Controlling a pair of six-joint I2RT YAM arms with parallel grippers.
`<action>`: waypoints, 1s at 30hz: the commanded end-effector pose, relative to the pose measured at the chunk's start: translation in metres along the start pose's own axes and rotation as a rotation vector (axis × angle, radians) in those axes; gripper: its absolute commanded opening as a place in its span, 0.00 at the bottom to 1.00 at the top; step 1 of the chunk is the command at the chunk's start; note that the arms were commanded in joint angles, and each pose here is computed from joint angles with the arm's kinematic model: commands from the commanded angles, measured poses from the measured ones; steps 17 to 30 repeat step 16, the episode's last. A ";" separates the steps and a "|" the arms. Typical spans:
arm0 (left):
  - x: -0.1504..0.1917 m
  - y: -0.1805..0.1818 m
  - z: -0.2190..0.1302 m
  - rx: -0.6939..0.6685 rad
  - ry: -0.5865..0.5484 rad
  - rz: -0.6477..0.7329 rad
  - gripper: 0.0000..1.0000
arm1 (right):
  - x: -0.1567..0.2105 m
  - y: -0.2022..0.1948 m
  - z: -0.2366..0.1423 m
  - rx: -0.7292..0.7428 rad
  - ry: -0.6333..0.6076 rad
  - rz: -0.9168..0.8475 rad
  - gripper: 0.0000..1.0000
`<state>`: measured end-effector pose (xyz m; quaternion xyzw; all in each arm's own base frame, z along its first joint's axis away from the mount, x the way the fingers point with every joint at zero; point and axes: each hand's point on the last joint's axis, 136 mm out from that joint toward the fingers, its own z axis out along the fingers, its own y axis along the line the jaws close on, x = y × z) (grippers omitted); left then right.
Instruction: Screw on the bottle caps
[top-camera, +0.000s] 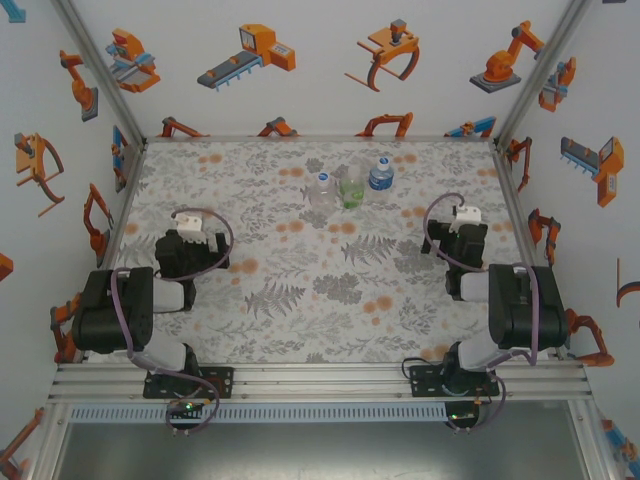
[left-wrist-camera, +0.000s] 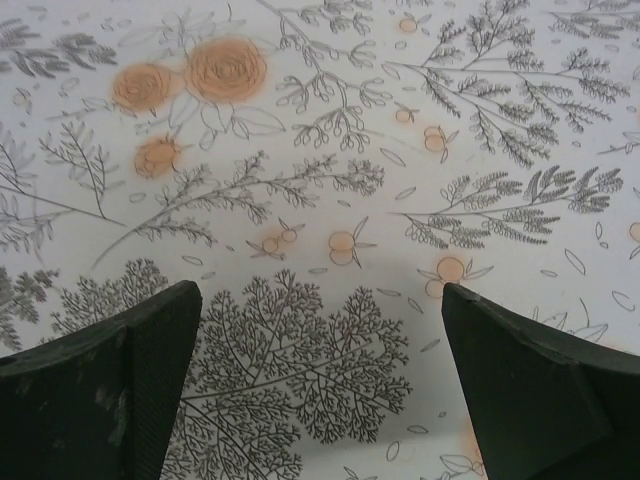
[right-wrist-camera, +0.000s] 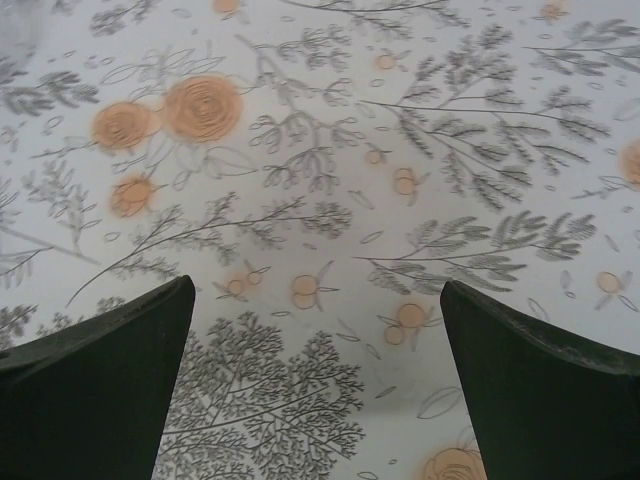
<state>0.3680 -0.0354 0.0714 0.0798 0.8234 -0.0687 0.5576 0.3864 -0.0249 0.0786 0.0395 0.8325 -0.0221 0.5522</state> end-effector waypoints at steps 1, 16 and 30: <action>-0.027 0.005 0.004 -0.024 -0.094 -0.005 0.97 | -0.013 -0.014 -0.001 0.076 -0.057 0.049 0.99; -0.027 0.028 0.014 -0.145 -0.011 -0.058 0.97 | -0.011 -0.008 0.000 0.039 -0.043 0.028 0.99; -0.027 0.028 0.014 -0.145 -0.011 -0.058 0.97 | -0.011 -0.008 0.000 0.039 -0.043 0.028 0.99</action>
